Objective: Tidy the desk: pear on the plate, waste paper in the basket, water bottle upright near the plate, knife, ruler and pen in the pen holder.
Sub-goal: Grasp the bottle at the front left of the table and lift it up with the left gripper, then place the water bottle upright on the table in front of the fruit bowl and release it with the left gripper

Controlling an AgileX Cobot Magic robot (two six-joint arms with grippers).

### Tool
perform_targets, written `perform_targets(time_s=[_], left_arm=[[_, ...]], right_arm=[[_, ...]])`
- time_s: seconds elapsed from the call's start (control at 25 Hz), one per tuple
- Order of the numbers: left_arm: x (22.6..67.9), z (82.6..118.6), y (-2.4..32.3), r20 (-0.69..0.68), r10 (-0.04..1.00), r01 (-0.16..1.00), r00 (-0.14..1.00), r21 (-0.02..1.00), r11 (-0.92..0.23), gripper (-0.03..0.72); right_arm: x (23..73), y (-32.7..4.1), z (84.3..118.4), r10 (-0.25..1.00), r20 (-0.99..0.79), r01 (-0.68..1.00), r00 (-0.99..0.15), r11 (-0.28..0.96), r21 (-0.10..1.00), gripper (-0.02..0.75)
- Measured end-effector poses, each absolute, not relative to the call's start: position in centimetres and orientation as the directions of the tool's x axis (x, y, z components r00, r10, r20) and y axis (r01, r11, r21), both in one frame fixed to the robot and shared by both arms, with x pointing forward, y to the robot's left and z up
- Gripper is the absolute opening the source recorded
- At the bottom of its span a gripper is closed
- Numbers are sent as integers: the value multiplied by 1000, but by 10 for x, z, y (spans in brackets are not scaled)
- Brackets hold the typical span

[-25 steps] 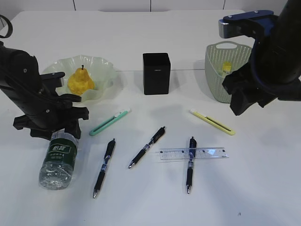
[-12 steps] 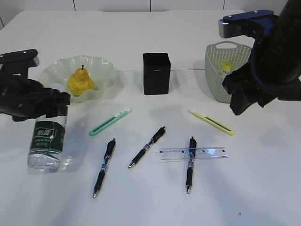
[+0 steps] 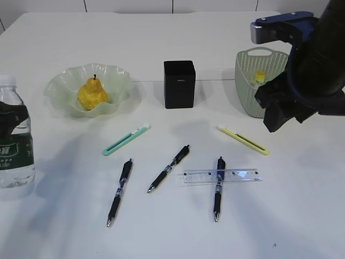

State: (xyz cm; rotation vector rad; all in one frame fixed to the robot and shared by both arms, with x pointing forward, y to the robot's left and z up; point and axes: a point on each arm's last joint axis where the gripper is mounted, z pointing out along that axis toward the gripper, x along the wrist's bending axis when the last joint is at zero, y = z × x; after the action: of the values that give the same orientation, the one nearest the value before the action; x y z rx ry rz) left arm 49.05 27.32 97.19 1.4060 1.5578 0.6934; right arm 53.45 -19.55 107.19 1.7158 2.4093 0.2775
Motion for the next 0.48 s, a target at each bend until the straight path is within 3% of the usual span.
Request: perform_targets(time_s=[0.2, 0.48], left_arm=[[493, 979, 270, -275, 950, 299, 146, 928, 222, 386], [505, 972, 262, -260, 930, 164, 260, 961, 223, 386]], right_arm=[[535, -196, 1072, 946, -31, 914, -323, 320, 249, 429], [534, -196, 1072, 946, -31, 915, -323, 320, 247, 428]])
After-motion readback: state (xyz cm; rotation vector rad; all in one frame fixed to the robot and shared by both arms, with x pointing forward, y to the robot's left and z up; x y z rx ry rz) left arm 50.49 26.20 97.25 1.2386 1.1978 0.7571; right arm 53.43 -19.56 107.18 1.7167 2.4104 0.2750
